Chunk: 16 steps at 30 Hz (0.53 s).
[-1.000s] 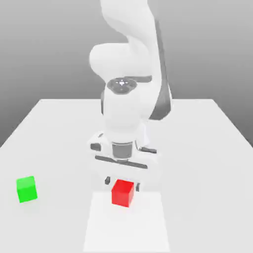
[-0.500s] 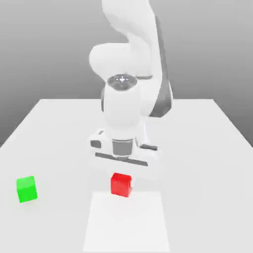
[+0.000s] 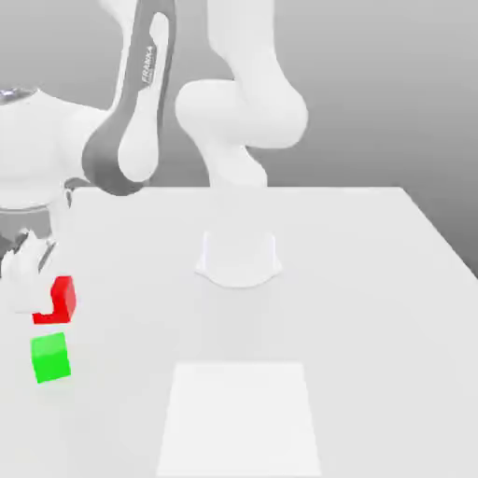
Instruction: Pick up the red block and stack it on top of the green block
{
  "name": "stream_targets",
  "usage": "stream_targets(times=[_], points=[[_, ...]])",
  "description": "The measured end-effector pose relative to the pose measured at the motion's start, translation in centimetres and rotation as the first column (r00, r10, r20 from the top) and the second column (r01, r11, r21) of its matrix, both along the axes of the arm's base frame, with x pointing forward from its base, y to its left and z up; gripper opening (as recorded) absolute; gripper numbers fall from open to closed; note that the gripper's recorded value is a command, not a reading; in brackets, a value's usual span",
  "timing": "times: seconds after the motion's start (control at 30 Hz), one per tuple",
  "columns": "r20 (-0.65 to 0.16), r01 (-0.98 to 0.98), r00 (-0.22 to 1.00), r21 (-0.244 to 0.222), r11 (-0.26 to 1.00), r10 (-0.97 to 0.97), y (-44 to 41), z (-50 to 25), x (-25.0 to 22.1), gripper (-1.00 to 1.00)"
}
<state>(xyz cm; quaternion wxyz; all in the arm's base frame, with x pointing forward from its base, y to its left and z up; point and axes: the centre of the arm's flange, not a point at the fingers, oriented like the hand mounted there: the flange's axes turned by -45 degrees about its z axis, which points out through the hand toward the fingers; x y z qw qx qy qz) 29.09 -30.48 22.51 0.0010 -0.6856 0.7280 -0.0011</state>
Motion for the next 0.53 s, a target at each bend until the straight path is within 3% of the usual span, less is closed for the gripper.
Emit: stream_targets(times=[0.1,0.13,0.37,0.53], points=[[-0.001,-0.019,1.0,0.0,1.0,0.019,0.7,-3.2,0.9,-1.0],[-0.001,-0.019,1.0,-0.001,1.0,0.019,0.8,-4.0,0.9,1.0],[-0.002,-0.02,1.0,0.0,1.0,0.02,0.8,-4.0,0.9,1.0],[-0.002,-0.019,1.0,0.001,1.0,0.019,0.8,0.9,0.9,1.0]])
